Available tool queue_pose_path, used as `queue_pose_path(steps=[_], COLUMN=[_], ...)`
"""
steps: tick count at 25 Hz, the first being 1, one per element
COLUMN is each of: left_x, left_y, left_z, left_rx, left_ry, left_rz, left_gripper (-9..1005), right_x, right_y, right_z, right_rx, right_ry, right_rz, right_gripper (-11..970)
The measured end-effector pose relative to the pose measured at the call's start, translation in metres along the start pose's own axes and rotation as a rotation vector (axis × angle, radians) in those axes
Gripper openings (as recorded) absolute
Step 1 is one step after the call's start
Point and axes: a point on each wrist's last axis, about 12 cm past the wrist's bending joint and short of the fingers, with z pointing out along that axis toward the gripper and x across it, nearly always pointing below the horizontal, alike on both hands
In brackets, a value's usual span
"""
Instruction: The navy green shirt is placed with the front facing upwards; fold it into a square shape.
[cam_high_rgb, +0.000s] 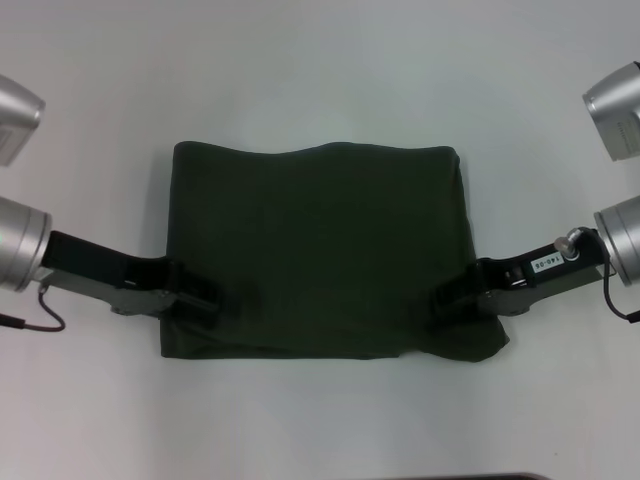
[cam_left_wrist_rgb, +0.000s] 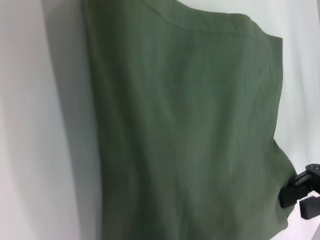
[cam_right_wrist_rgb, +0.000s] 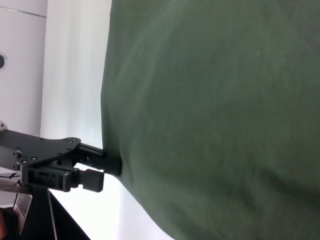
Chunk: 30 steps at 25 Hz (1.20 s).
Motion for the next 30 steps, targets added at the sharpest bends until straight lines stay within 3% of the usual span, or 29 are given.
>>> queue_pose_path(steps=[14, 21, 25, 26, 29, 30], left_x=[0.006, 0.009, 0.007, 0.006, 0.003, 0.002], left_y=[0.013, 0.011, 0.010, 0.009, 0.007, 0.007], left_z=[-0.021, -0.044, -0.056, -0.058, -0.062, -0.064], left_rx=[-0.018, 0.038, 0.068, 0.069, 0.071, 0.072], left_ry=[-0.042, -0.121, -0.176, -0.183, -0.194, -0.196], left_rz=[-0.033, -0.018, -0.001, 0.007, 0.035, 0.045], left_gripper=[483, 483, 484, 484, 484, 484], right_x=[0.002, 0.000, -0.011, -0.019, -0.024, -0.027], right_y=[-0.010, -0.013, 0.004, 0.015, 0.025, 0.031], right_z=[-0.019, -0.063, -0.097, -0.109, -0.118, -0.122], right_rx=[0.032, 0.050, -0.031, -0.076, -0.114, -0.144], right_ry=[-0.027, -0.127, -0.255, -0.310, -0.358, -0.398], right_rz=[0.027, 0.036, -0.056, -0.144, -0.242, -0.342], right_gripper=[506, 513, 517, 518, 521, 522])
